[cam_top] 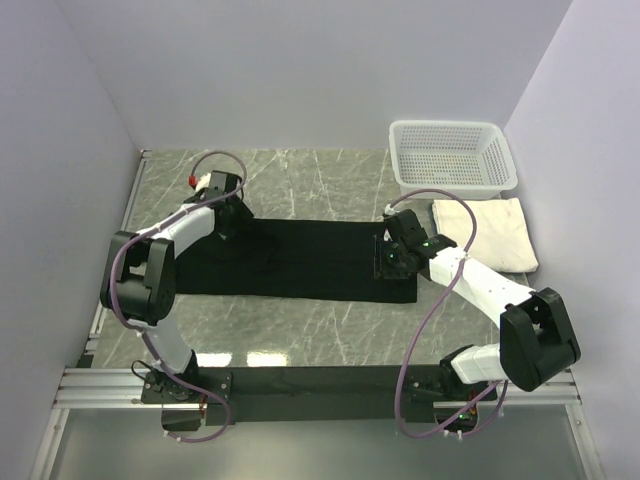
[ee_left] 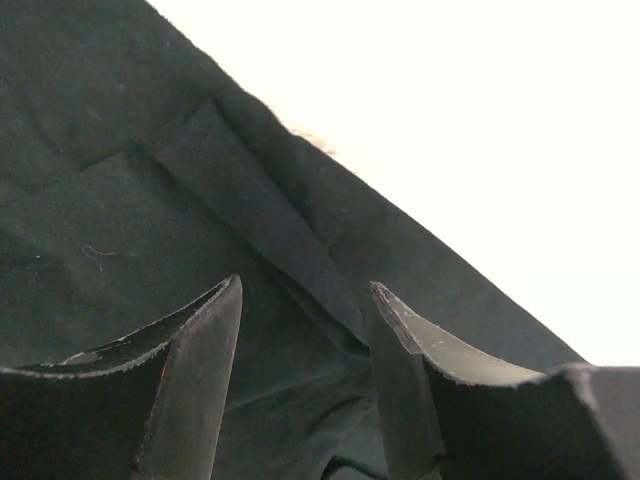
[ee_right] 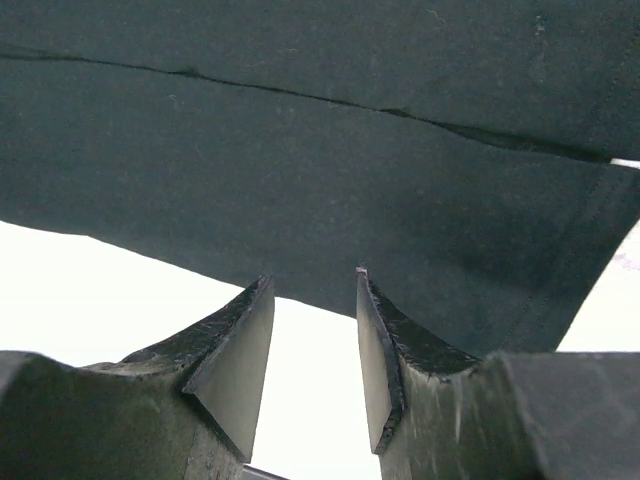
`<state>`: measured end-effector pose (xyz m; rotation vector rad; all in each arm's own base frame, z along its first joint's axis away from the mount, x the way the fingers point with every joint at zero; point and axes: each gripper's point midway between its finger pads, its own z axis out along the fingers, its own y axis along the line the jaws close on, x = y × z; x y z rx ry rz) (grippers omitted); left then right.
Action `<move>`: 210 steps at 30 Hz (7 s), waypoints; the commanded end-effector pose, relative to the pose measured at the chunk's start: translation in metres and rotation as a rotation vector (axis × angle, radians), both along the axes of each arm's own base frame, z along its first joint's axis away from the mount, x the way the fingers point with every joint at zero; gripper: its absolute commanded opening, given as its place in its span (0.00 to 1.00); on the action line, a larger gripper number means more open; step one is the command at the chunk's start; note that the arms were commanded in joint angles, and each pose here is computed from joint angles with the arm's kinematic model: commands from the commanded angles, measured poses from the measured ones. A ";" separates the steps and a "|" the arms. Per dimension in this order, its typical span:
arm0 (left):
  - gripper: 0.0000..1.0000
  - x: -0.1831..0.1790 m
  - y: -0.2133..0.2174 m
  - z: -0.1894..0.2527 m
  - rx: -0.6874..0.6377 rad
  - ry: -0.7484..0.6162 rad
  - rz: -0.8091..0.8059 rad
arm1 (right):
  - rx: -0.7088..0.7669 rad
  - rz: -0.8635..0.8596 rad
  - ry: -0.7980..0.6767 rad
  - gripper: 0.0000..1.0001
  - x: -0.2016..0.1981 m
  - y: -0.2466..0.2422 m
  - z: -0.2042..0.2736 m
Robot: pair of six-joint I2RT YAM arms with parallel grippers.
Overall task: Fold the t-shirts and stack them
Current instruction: Fold the tshirt
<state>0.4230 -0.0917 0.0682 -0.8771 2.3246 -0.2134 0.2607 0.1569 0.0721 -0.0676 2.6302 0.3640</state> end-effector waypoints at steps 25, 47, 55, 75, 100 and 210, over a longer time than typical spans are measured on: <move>0.12 0.034 -0.002 -0.006 0.008 -0.016 0.004 | -0.032 -0.008 -0.046 0.46 0.005 -0.006 0.010; 0.09 0.049 -0.036 0.011 0.093 -0.050 -0.224 | -0.015 -0.003 -0.029 0.46 0.002 -0.003 0.006; 0.11 0.036 -0.033 0.004 0.136 -0.025 -0.225 | -0.013 0.003 -0.021 0.46 0.002 -0.001 0.005; 0.09 -0.004 -0.007 0.034 -0.045 -0.190 -0.029 | 0.020 0.021 -0.043 0.45 0.001 0.003 0.010; 0.87 -0.049 0.078 0.040 -0.035 -0.271 0.116 | 0.477 0.137 -0.105 0.47 0.045 0.100 0.065; 0.38 -0.022 0.089 -0.044 0.013 0.131 0.212 | 0.750 -0.040 0.082 0.01 0.118 0.252 -0.025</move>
